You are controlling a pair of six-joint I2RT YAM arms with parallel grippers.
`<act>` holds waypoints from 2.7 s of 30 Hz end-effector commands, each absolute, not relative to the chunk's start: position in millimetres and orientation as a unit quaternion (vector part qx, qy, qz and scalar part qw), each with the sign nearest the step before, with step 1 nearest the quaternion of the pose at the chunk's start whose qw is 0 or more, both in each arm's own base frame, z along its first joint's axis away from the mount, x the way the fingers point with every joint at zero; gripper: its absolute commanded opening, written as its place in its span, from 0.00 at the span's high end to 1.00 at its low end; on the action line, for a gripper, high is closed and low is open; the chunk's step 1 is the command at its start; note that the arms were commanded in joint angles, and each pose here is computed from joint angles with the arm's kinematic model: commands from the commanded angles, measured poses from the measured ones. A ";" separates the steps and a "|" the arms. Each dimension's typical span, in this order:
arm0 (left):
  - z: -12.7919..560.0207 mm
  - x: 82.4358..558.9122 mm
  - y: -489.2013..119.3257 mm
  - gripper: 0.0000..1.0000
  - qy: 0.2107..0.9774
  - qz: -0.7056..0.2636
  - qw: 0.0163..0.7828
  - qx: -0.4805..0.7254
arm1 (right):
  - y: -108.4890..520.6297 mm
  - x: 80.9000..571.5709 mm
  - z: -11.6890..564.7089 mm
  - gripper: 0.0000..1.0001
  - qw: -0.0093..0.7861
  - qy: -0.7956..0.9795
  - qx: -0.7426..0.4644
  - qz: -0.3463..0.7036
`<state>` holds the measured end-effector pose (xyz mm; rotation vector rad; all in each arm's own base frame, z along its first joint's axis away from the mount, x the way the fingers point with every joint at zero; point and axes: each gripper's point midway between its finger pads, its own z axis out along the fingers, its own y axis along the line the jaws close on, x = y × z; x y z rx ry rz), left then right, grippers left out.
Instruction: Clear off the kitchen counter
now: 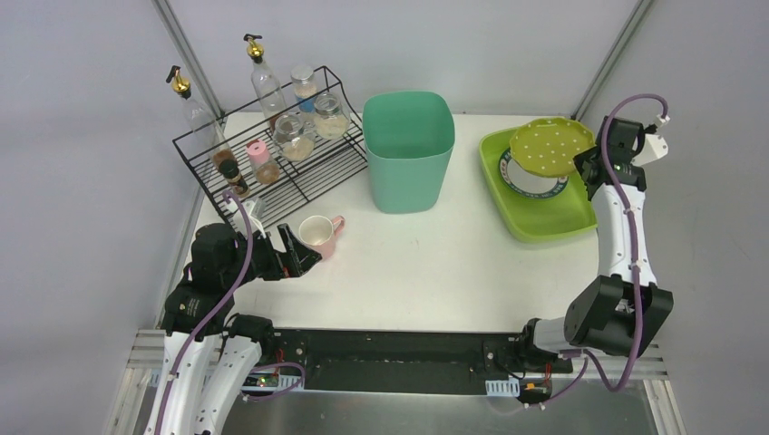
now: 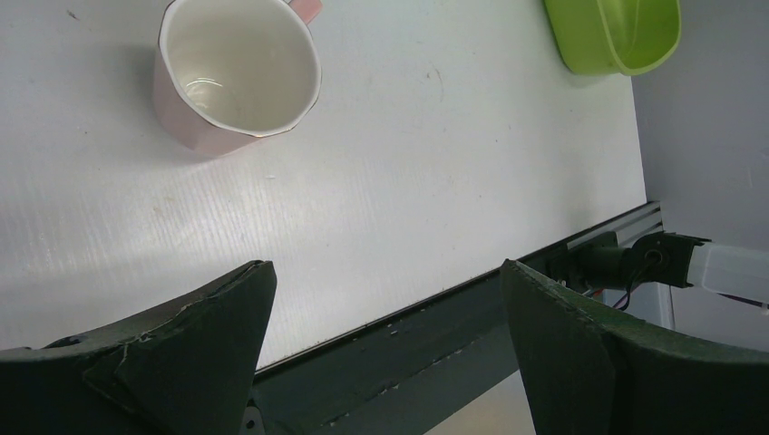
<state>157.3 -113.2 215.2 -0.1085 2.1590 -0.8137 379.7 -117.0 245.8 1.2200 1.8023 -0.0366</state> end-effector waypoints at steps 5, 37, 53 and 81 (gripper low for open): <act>217.0 162.3 -117.4 0.00 0.851 -0.329 0.407 -0.030 | -126.3 432.2 277.2 1.00 0.541 0.653 0.527 0.065; 209.2 167.2 -117.6 0.00 0.862 -0.324 0.388 -0.037 | -142.9 488.0 156.7 1.00 0.473 0.648 0.591 0.083; 206.5 169.6 -117.0 0.00 0.866 -0.321 0.381 -0.042 | -141.5 491.8 97.3 1.00 0.432 0.658 0.611 0.077; 214.1 164.6 -117.2 0.00 0.856 -0.327 0.400 -0.034 | -121.3 407.3 177.9 0.42 0.435 0.698 0.567 0.046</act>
